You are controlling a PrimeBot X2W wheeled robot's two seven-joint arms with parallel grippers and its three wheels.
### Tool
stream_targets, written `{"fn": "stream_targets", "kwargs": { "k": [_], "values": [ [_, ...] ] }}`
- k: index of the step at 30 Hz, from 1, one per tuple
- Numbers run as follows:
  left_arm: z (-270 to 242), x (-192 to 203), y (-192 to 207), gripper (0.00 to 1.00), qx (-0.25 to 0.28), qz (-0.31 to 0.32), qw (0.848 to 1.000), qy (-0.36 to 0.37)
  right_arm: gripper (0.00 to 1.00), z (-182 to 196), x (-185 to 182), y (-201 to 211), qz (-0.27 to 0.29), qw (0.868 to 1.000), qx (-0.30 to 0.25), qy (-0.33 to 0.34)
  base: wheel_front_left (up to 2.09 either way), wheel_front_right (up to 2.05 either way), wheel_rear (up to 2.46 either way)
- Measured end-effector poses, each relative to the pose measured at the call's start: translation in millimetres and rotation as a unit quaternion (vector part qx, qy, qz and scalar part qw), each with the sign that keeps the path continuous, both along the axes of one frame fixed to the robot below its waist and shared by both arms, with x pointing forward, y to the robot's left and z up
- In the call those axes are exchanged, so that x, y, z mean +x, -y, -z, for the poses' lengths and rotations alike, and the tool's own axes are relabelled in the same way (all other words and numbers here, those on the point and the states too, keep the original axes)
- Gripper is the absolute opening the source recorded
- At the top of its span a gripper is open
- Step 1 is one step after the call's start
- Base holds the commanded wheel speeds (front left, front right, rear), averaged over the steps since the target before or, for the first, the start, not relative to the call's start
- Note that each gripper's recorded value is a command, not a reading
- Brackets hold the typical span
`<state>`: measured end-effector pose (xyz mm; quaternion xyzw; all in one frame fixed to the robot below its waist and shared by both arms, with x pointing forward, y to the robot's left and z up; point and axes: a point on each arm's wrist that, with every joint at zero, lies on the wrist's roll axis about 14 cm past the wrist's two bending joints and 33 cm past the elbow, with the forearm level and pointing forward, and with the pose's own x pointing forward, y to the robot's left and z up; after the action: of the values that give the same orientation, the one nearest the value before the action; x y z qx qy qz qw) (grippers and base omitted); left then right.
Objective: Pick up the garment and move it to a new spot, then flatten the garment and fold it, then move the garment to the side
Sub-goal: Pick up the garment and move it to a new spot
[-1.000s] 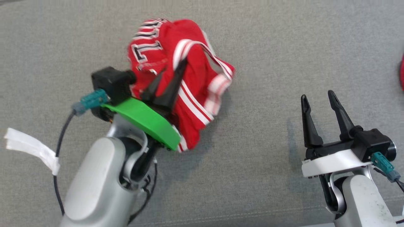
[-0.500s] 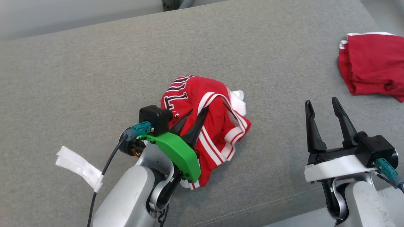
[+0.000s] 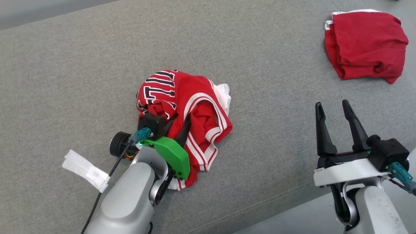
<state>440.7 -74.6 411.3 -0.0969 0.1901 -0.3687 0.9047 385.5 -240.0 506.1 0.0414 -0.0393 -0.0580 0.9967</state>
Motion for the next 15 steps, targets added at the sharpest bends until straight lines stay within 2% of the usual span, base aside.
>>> {"fn": "stream_targets", "kwargs": {
  "k": [1,2,4,7,10,12,15],
  "values": [
    [-1,2,0,0.89,-0.003,-0.003,1.000,0.004,1.00,1,0,1,0.001,1.000,0.000,-0.001,0.00,0.00,0.00],
    [-3,4,0,1.00,-0.005,-0.006,1.000,0.008,1.00,1,1,1,0.001,1.000,0.000,0.000,0.00,0.00,0.00],
    [-9,6,-1,1.00,-0.008,-0.007,1.000,0.021,1.00,0,3,0,-0.001,1.000,-0.001,0.001,0.00,0.00,0.00],
    [-38,11,-9,1.00,-0.004,-0.012,0.996,0.093,1.00,-9,4,-6,-0.010,1.000,-0.007,0.014,0.00,0.00,0.00],
    [-54,6,-26,1.00,-0.001,-0.029,0.992,0.124,1.00,-19,3,-9,-0.015,0.999,-0.013,0.028,0.00,0.00,0.00],
    [-69,1,-56,1.00,0.016,-0.062,0.985,0.163,1.00,-23,-3,-10,-0.016,0.999,-0.022,0.033,0.00,0.00,0.00],
    [-77,-6,-95,1.00,0.029,-0.116,0.976,0.180,1.00,-25,-6,-11,-0.017,0.999,-0.025,0.035,0.00,0.00,0.00]
  ]
}}
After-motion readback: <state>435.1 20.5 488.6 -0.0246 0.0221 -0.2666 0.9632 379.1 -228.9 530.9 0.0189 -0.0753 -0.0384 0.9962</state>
